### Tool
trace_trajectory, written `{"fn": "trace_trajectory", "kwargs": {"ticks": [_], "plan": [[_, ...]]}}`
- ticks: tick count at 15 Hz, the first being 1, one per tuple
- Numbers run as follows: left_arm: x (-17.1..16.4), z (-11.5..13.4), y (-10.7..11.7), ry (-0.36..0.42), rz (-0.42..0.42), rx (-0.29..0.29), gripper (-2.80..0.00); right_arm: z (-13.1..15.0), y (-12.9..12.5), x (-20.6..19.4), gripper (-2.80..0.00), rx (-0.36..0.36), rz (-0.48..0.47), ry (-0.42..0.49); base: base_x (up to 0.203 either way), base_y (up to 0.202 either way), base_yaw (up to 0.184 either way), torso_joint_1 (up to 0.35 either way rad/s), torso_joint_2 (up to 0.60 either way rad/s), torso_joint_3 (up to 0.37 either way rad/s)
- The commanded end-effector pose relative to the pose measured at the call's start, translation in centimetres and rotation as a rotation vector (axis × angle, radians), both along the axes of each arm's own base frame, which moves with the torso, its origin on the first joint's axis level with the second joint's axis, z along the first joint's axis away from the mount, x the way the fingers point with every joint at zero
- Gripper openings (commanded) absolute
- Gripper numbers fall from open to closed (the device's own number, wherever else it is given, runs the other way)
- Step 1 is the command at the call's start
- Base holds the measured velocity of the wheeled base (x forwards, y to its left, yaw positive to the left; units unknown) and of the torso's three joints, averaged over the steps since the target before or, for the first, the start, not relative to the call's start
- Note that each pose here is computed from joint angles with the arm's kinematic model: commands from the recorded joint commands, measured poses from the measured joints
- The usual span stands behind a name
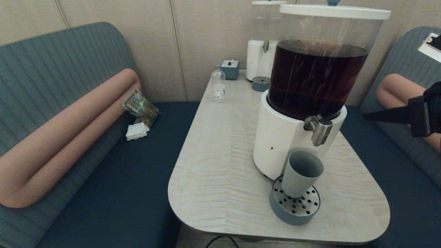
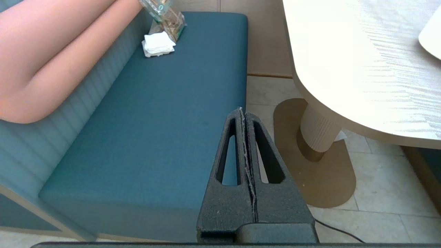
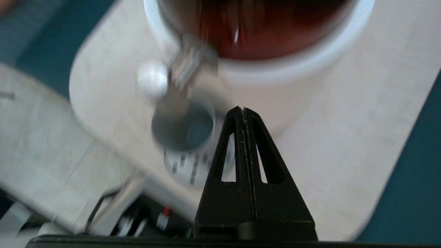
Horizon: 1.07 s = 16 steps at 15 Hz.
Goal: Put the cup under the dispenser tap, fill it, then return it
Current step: Turn on the faucet
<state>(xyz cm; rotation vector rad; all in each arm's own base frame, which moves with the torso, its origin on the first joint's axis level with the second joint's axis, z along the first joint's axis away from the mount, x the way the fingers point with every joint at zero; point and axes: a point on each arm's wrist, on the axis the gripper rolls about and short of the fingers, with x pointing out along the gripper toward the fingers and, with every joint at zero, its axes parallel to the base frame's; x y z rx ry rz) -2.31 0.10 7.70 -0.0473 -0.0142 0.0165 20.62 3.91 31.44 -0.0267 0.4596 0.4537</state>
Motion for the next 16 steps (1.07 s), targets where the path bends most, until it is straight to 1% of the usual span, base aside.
{"fn": "trace_trajectory", "kwargs": {"ticks": [1,3,5,8,11,16], "plan": [[0.0,0.0,0.0,0.000,0.000,-0.001,-2.80,-0.4,0.2,0.9,-2.80,0.007,0.004,-0.012,0.000,0.000,0.000,0.000,0.00,0.000],[0.0,0.0,0.0,0.000,0.000,-0.001,-2.80,-0.5,1.0,1.6,-2.80,0.011,0.032,-0.002,0.000,0.000,0.000,0.000,0.00,0.000],[0.0,0.0,0.0,0.000,0.000,-0.001,-2.80,-0.1,1.6,1.9,-2.80,0.058,0.030,0.008,0.000,0.000,0.000,0.000,0.00,0.000],[0.0,0.0,0.0,0.000,0.000,-0.001,-2.80,-0.6,2.0,2.5,-2.80,0.058,0.038,0.025,0.000,0.000,0.000,0.000,0.00,0.000],[0.0,0.0,0.0,0.000,0.000,-0.001,-2.80,-1.0,2.2,3.3,-2.80,0.060,0.041,0.015,0.000,0.000,0.000,0.000,0.00,0.000],[0.0,0.0,0.0,0.000,0.000,-0.001,-2.80,-1.4,4.0,3.9,-2.80,0.065,0.099,0.011,0.000,0.000,0.000,0.000,0.00,0.000]]}}
